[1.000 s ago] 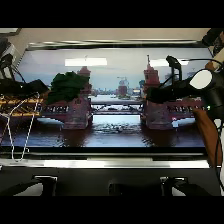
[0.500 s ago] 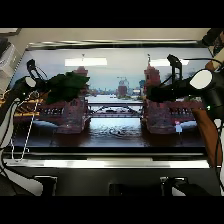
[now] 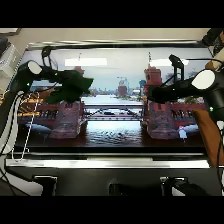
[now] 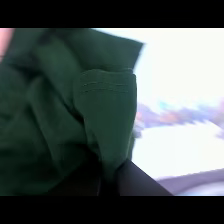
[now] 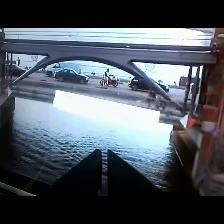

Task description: Fold the clothes and pants, and hang the long-sleeved shirts on hangers.

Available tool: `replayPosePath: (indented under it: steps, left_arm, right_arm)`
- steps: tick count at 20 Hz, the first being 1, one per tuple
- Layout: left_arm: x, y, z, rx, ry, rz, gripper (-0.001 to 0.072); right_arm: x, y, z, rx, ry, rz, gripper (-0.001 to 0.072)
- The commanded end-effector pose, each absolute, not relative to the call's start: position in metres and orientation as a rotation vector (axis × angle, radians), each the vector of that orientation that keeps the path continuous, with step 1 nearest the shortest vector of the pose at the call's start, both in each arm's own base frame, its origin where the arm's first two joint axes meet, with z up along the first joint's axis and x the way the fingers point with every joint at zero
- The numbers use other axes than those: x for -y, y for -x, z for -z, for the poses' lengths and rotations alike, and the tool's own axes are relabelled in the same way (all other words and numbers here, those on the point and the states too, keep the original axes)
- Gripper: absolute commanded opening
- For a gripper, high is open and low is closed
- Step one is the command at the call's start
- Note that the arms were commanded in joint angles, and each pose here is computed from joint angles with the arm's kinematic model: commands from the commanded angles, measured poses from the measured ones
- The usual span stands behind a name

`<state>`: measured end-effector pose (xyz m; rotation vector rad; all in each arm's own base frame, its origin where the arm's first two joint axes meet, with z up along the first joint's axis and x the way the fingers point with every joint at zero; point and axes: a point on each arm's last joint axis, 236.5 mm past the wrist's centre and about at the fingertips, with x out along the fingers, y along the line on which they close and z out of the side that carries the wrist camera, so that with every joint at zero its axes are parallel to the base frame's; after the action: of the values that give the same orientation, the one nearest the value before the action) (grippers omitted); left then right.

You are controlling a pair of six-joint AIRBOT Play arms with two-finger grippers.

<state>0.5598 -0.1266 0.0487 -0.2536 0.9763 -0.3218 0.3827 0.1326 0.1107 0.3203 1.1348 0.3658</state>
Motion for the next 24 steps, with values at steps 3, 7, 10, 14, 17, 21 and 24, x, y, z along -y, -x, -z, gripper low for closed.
replayPosePath:
  steps: [3,7,10,14,17,21,24]
  left_arm:
    - [0.296,-0.407,-0.119,-1.199,0.216,0.782,0.0016]
    - [0.407,-0.308,-0.082,-1.318,0.076,0.989,0.0016]
    - [0.457,-0.257,-0.021,-1.448,0.058,0.984,0.0015]
    - [0.473,-0.240,0.028,-1.545,0.063,0.937,0.0041]
    - [0.454,-0.264,0.008,-1.543,0.088,0.919,0.0519]
    - [0.385,-0.321,-0.069,-1.449,0.154,0.884,0.0556]
    - [0.316,-0.345,-0.123,-1.378,0.210,0.816,0.0556]
  right_arm:
    - [-0.107,-0.354,-0.143,-1.083,-0.204,-0.312,0.0090]
    - [-0.067,-0.314,-0.178,-1.018,-0.068,-0.204,0.0090]
    - [-0.048,-0.289,-0.209,-0.924,-0.023,-0.152,0.0085]
    - [-0.043,-0.267,-0.243,-0.797,-0.020,-0.145,0.0073]
    - [-0.034,-0.260,-0.247,-0.793,-0.232,-0.019,0.0218]
    - [-0.041,-0.276,-0.220,-0.911,-0.385,0.046,0.0292]
    - [-0.056,-0.298,-0.164,-1.141,-0.372,0.035,0.0303]
